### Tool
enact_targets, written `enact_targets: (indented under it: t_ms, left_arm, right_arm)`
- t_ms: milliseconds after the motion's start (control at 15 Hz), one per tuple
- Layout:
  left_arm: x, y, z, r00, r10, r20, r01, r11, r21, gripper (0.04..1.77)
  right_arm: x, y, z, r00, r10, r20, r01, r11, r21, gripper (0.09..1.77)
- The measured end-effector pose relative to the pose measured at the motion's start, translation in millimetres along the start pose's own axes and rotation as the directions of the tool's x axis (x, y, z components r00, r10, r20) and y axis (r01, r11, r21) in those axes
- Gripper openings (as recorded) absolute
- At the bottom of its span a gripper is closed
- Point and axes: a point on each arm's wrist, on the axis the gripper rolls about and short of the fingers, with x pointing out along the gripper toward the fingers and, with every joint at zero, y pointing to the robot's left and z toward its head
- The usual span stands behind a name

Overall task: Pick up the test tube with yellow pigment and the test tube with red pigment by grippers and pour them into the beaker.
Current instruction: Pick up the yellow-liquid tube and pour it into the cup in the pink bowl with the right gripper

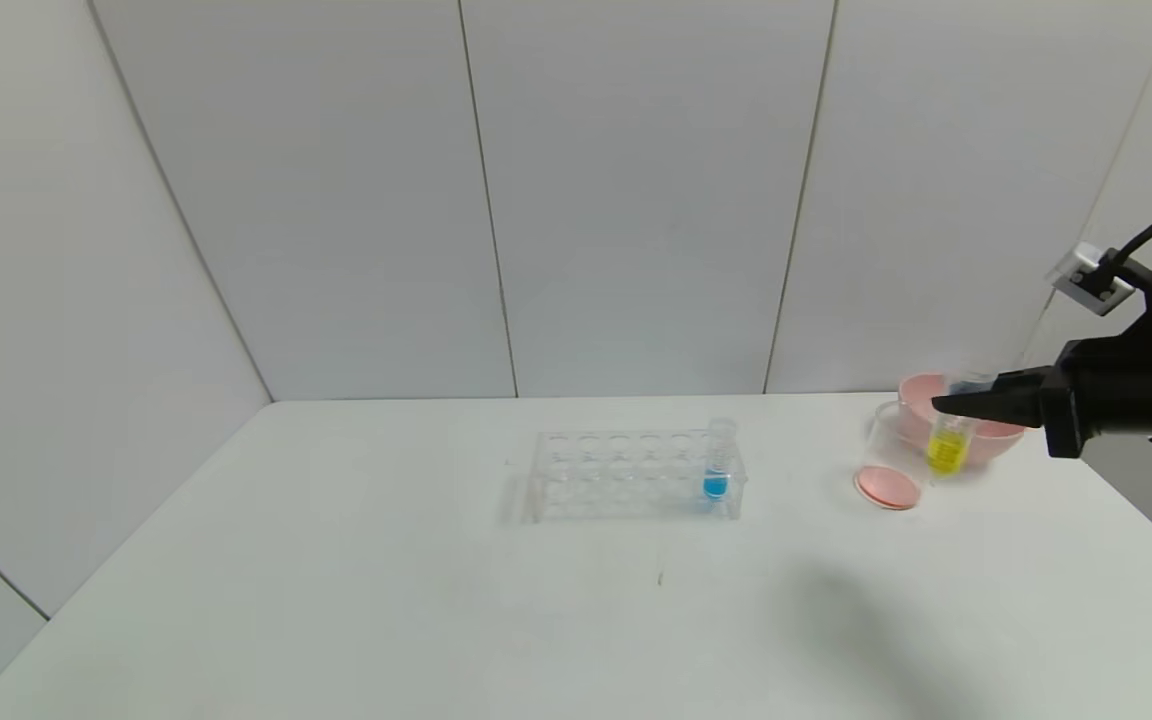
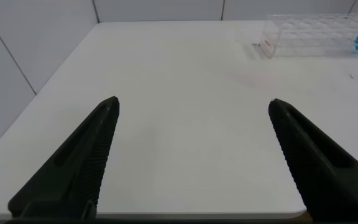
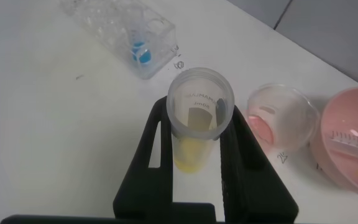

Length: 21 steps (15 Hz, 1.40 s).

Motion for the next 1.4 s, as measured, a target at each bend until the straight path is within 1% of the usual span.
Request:
enact_targets:
  t_ms: [133,333,600,733,867,1067,1267,1400]
  left_arm:
    - [0,0.0,0,1.0,0.0,0.0,0.0,1.0,0.0,1.72]
    - [0,0.0,0,1.0,0.0,0.0,0.0,1.0,0.0,1.72]
    - [0,0.0,0,1.0,0.0,0.0,0.0,1.0,0.0,1.72]
    - [0,0.0,0,1.0,0.0,0.0,0.0,1.0,0.0,1.72]
    - [0,0.0,0,1.0,0.0,0.0,0.0,1.0,0.0,1.72]
    - [0,0.0,0,1.0,0.0,0.0,0.0,1.0,0.0,1.72]
    - [0,0.0,0,1.0,0.0,0.0,0.0,1.0,0.0,1.72]
    - [0,0.0,0,1.0,0.0,0.0,0.0,1.0,0.0,1.72]
  right_arm:
    - [-7,-19,-5,0.998,-0.022,-0.05,0.021,1.0,-0.022,0.5]
    - [-14,-43,-8,0.994,-0.037,-0.107,0.031,0.998,-0.062,0.5]
    - [-14,-69,-7,0.988,-0.042,-0.152,0.027,0.995,-0.097,0.5]
    - [-9,-81,-5,0.984,-0.055,-0.17,0.033,0.991,-0.132,0.5]
    - [-5,-90,-3,0.972,-0.082,-0.222,0.044,0.984,-0.171,0.5]
    - [0,-99,2,0.944,-0.115,-0.309,0.051,0.977,-0.207,0.5]
    - [9,-110,8,0.916,-0.171,-0.364,0.076,0.962,-0.262,0.5]
    - [23,-111,8,0.903,-0.192,-0.385,0.076,0.952,-0.295,0.5]
